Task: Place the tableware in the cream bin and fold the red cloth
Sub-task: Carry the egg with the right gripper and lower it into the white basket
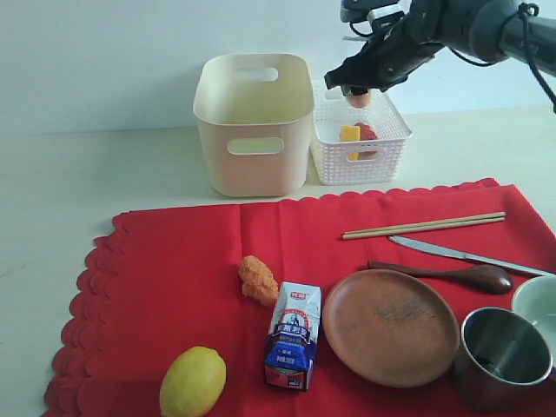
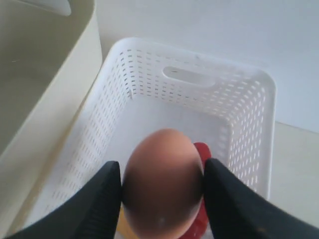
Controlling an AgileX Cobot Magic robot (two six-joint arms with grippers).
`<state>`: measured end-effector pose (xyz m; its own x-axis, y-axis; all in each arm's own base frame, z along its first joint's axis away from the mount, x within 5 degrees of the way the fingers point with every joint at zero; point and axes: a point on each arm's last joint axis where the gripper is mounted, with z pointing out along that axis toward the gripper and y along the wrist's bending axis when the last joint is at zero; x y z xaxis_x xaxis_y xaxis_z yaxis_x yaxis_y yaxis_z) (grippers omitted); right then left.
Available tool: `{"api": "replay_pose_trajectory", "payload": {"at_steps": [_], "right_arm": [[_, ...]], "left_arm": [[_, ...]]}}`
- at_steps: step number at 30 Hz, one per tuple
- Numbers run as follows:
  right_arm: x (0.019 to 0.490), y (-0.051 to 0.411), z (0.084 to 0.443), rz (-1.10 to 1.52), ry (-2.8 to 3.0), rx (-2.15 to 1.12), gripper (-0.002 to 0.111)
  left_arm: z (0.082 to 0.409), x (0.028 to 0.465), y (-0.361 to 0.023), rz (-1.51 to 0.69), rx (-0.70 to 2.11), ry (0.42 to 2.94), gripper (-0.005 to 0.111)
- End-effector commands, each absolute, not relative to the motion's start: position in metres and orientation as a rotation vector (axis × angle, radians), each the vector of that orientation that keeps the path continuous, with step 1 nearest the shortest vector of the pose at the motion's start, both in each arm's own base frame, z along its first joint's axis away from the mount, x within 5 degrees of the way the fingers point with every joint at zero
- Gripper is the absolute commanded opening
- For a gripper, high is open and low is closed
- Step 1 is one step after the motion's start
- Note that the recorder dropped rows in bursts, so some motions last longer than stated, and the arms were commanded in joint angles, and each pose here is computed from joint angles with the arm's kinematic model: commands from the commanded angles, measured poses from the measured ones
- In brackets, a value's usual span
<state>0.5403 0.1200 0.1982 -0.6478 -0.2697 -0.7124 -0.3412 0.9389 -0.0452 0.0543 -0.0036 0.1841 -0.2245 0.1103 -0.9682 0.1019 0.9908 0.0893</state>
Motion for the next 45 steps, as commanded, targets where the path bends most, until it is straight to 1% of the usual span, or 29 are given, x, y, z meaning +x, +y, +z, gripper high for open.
{"api": "replay_pose_trajectory", "payload": {"at_steps": [1, 7, 12, 14, 17, 19, 22, 25, 34, 39, 42, 45], "right_arm": [[0.552, 0.112, 0.191, 0.037, 2.258, -0.453, 0.000], [0.554, 0.108, 0.180, -0.045, 2.261, -0.510, 0.000], [0.554, 0.108, 0.171, -0.047, 2.286, -0.515, 0.000], [0.553, 0.108, 0.167, -0.047, 2.303, -0.518, 0.002], [0.553, 0.108, 0.164, -0.047, 2.323, -0.522, 0.013], [0.552, 0.108, 0.162, -0.047, 2.339, -0.526, 0.023], [0.551, 0.107, 0.162, -0.052, 2.346, -0.531, 0.034], [0.550, 0.107, 0.168, -0.055, 2.346, -0.532, 0.040], [0.541, 0.105, 0.196, -0.056, 2.367, -0.534, 0.041], [0.537, 0.104, 0.197, -0.053, 2.417, -0.533, 0.040], [0.534, 0.103, 0.191, -0.053, 2.465, -0.543, 0.035], [0.532, 0.103, 0.188, -0.045, 2.495, -0.538, 0.026]], "left_arm": [[0.185, 0.054, -0.004, 0.011, 0.166, 1.787, 0.012], [0.185, 0.054, -0.004, 0.011, 0.166, 1.787, 0.012], [0.185, 0.054, -0.004, 0.011, 0.166, 1.787, 0.012], [0.185, 0.054, -0.004, 0.011, 0.166, 1.787, 0.012], [0.185, 0.054, -0.004, 0.011, 0.166, 1.787, 0.012], [0.185, 0.054, -0.004, 0.011, 0.166, 1.787, 0.012], [0.185, 0.054, -0.004, 0.011, 0.166, 1.787, 0.012], [0.185, 0.054, -0.004, 0.011, 0.166, 1.787, 0.012], [0.185, 0.054, -0.004, 0.011, 0.166, 1.787, 0.012], [0.185, 0.054, -0.004, 0.011, 0.166, 1.787, 0.012], [0.185, 0.054, -0.004, 0.011, 0.166, 1.787, 0.012], [0.185, 0.054, -0.004, 0.011, 0.166, 1.787, 0.012]]}}
